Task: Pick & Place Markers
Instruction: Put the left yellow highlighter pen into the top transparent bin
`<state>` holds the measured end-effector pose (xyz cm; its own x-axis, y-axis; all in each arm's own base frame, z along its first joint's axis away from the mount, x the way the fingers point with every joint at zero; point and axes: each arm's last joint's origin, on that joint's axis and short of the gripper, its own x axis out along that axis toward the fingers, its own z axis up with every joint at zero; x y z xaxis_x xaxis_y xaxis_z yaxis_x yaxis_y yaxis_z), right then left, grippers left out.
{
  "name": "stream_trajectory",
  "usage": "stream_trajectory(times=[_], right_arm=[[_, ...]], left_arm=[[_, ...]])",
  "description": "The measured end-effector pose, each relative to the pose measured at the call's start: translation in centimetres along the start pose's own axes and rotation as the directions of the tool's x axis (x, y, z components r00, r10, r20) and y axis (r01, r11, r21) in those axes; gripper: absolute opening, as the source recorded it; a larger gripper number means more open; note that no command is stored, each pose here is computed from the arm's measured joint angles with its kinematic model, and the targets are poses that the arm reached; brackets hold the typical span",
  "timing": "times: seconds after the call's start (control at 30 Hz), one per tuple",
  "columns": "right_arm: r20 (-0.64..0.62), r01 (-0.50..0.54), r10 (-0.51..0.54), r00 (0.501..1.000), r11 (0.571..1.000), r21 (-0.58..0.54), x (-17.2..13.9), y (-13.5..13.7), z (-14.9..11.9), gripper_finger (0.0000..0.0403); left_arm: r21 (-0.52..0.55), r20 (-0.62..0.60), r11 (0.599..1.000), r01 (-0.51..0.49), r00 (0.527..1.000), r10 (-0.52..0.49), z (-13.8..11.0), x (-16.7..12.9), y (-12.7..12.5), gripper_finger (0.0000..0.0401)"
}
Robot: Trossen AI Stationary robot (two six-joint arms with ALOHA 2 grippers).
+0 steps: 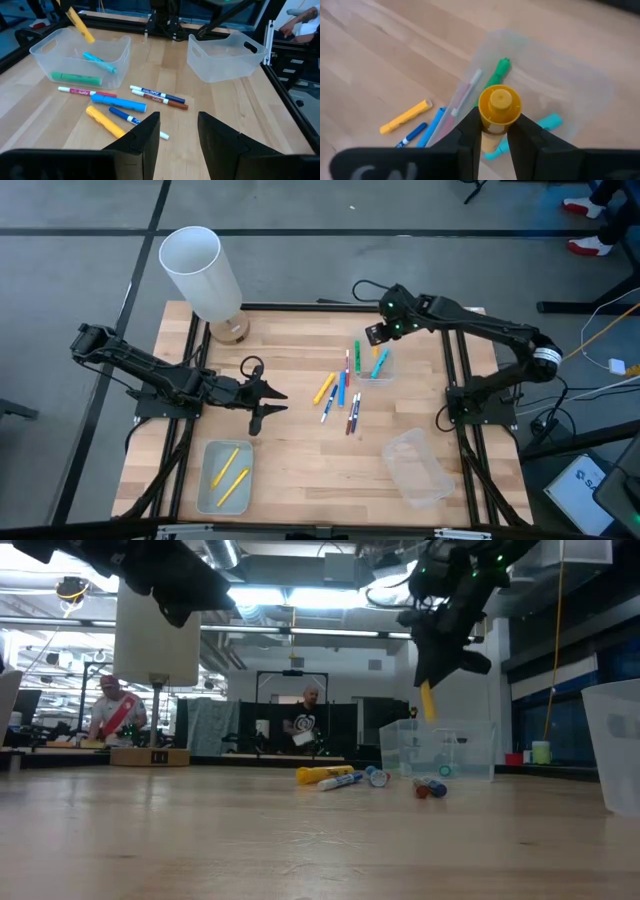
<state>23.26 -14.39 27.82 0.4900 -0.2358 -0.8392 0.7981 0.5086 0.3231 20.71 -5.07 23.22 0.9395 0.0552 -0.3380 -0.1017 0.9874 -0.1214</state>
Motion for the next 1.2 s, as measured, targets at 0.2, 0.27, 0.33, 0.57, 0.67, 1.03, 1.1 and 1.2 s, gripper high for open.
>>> stream_trajectory(times=[0.2, 0.27, 0.33, 0.57, 0.67, 1.03, 1.1, 1.2], right_arm=[[-0.074, 0.027, -0.028, 0.997, 1.000, -0.012, 2.5, -0.3, 0.2, 0.0072], [-0.091, 0.033, -0.034, 0.995, 0.999, -0.010, 3.2, -0.4, 0.3, 0.0075], [-0.114, 0.025, -0.025, 0.993, 1.000, -0.001, 3.7, -0.6, 0.3, 0.0076], [-0.164, -0.003, 0.010, 0.986, 0.999, 0.038, 4.9, -1.4, 0.7, 0.0074], [-0.174, -0.012, 0.021, 0.984, 0.999, 0.051, 5.2, -1.7, 0.9, 0.0077], [-0.168, -0.001, 0.015, 0.986, 0.997, 0.083, 5.3, -2.2, 1.2, 0.0077], [-0.163, -0.004, 0.018, 0.986, 0.997, 0.083, 5.3, -2.2, 1.2, 0.0075], [-0.155, -0.009, 0.022, 0.988, 0.997, 0.083, 5.3, -2.2, 1.3, 0.0074]], left_arm=[[0.004, -0.011, 1.000, -0.003, 1.000, 0.003, -0.1, 0.0, 0.0, 0.0127], [0.004, -0.010, 1.000, -0.003, 1.000, 0.003, -0.1, 0.0, 0.0, 0.0128], [0.004, -0.010, 1.000, -0.003, 1.000, 0.003, -0.1, 0.0, 0.0, 0.0127], [0.004, -0.011, 1.000, -0.003, 1.000, 0.003, -0.1, 0.0, 0.0, 0.0127], [0.004, -0.011, 1.000, -0.003, 1.000, 0.003, -0.1, 0.0, 0.0, 0.0128], [0.003, -0.010, 1.000, -0.003, 1.000, 0.003, -0.1, 0.0, 0.0, 0.0128], [0.003, -0.010, 1.000, -0.003, 1.000, 0.003, -0.1, 0.0, 0.0, 0.0127], [0.003, -0.010, 1.000, -0.003, 1.000, 0.003, -0.1, 0.0, 0.0, 0.0128]])
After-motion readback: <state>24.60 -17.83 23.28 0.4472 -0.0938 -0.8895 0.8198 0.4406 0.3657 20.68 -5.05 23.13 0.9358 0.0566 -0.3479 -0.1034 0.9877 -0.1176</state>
